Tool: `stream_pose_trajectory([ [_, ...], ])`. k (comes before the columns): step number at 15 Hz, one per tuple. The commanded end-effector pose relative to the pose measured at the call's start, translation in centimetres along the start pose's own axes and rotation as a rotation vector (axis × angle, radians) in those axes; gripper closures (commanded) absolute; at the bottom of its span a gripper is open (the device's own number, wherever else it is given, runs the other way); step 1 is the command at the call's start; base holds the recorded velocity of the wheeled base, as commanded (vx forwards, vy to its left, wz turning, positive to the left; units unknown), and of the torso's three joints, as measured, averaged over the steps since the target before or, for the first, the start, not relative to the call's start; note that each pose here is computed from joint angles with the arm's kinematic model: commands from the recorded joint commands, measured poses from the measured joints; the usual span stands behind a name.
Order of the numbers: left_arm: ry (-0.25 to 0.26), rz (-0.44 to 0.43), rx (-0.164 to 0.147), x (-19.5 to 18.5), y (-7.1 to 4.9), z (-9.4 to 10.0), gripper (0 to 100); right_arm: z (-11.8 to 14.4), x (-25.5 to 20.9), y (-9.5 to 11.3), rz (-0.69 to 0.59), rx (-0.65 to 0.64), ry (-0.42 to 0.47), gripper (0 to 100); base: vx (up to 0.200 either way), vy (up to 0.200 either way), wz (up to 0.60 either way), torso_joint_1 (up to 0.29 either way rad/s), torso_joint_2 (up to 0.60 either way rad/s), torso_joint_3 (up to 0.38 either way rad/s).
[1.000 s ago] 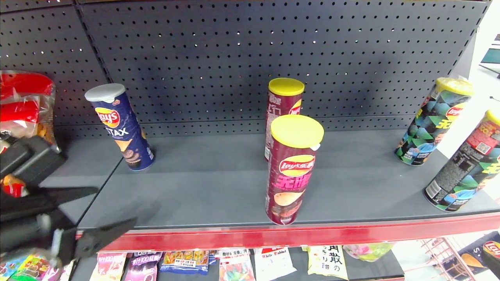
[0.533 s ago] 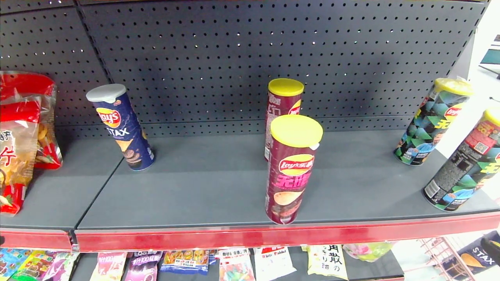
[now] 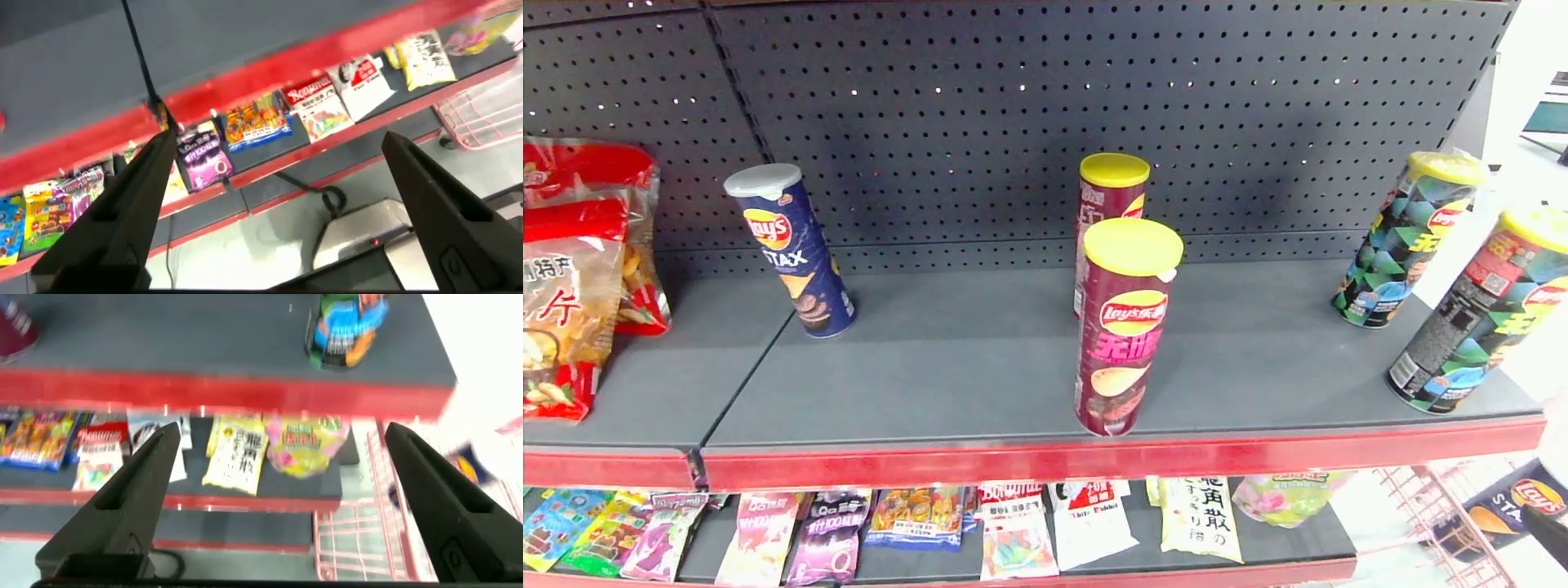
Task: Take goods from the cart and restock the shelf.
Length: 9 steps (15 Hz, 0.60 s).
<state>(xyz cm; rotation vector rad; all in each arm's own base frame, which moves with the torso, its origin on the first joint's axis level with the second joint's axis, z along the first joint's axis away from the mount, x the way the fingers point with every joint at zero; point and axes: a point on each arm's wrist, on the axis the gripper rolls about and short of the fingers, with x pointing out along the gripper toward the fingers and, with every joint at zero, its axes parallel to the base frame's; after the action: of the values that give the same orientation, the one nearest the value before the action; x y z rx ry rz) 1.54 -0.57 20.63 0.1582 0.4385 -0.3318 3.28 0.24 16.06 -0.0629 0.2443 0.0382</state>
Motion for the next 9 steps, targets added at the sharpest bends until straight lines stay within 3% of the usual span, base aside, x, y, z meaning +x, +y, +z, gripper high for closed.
stream_pose_trajectory([
  [1,-0.001,0.000,0.000,-0.1,-0.1,-0.3,0,-0.1,0.0,0.0,0.000,-0.001,0.001,0,0.000,0.000,0.00,0.000,0.00,0.000],
  [6,-0.006,0.000,0.013,-0.1,-0.2,-1.3,0,-0.3,0.0,0.0,0.004,-0.005,0.007,0,0.000,0.000,0.00,0.000,0.00,0.000],
  [9,-0.024,0.003,0.034,0.0,-0.3,-1.9,0,-0.3,0.0,0.0,0.005,-0.007,0.009,0,0.000,-0.200,0.00,-0.004,0.00,0.004],
])
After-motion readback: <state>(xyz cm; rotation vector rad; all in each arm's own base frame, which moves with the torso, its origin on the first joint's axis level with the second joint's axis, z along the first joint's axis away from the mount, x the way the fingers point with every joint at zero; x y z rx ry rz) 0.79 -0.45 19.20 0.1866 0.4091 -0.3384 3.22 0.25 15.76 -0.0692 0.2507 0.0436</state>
